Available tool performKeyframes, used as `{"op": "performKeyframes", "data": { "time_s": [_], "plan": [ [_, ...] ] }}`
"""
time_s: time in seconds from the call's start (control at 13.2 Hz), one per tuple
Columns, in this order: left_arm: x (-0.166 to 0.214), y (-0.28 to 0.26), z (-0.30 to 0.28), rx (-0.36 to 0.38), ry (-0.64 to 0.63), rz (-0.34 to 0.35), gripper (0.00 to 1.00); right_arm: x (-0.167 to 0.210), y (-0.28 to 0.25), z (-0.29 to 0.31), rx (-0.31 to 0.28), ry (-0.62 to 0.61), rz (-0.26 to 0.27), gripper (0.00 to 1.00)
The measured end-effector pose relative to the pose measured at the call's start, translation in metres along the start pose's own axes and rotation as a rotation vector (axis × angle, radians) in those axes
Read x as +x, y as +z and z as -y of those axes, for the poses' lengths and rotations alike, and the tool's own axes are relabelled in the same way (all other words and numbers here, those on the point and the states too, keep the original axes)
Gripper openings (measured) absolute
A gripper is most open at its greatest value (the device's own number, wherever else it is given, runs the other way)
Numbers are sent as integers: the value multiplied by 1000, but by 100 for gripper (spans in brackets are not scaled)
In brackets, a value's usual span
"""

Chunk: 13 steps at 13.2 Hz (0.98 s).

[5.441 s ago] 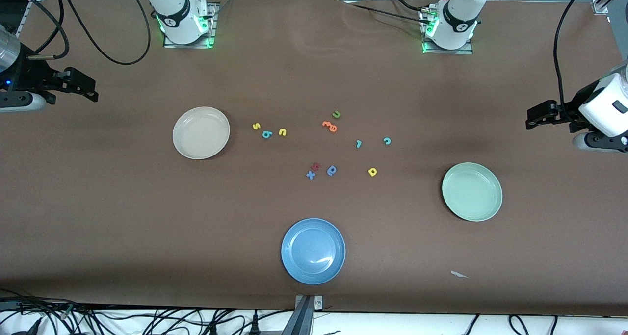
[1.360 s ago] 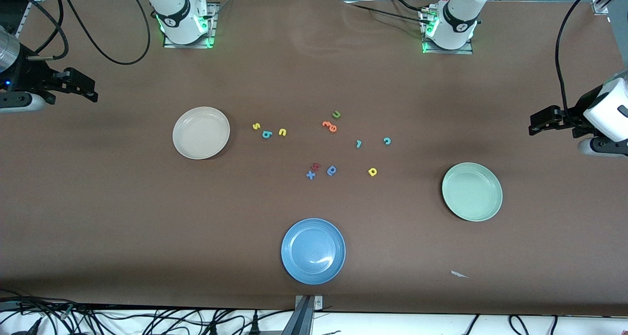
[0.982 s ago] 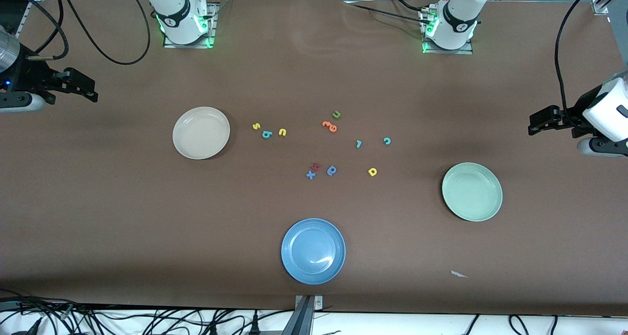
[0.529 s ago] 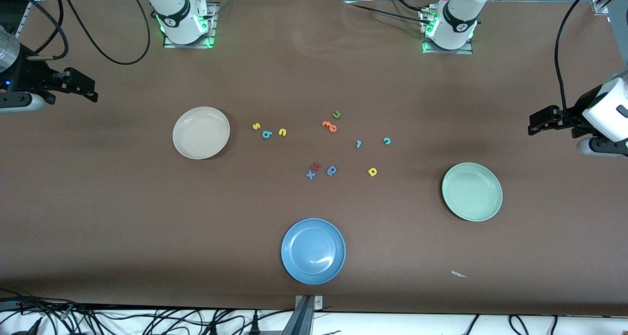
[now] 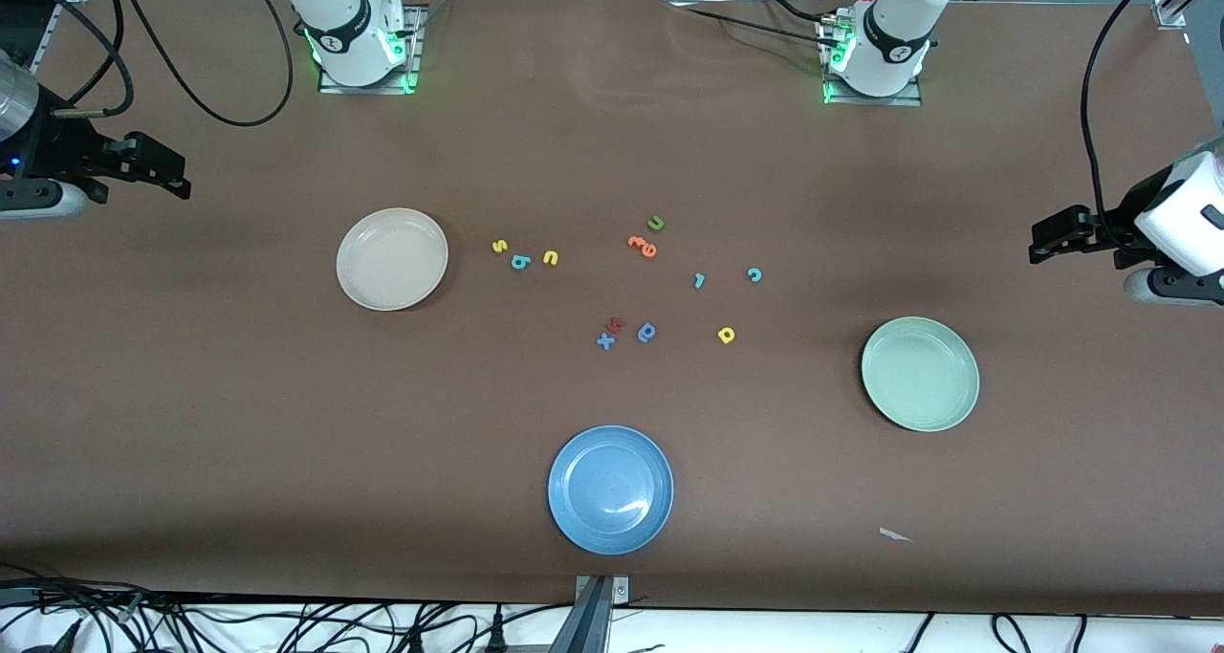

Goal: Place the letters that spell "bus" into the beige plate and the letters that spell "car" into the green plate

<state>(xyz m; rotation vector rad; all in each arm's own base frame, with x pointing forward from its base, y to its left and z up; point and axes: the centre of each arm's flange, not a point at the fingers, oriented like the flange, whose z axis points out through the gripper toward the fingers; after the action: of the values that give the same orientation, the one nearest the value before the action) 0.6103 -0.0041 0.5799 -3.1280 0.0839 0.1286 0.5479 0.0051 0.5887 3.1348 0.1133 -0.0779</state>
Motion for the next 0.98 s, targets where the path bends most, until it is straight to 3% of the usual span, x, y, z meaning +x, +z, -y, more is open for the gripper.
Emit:
{"op": "performKeyframes", "data": {
  "time_s": [0.76,0.98],
  "plan": [
    [0,0,-4,0,8,0,100,1,-1,-3,-18,22,-6,100],
    [0,0,-7,-1,13,0,100,13,23,-2,-18,26,38,100]
  ]
}}
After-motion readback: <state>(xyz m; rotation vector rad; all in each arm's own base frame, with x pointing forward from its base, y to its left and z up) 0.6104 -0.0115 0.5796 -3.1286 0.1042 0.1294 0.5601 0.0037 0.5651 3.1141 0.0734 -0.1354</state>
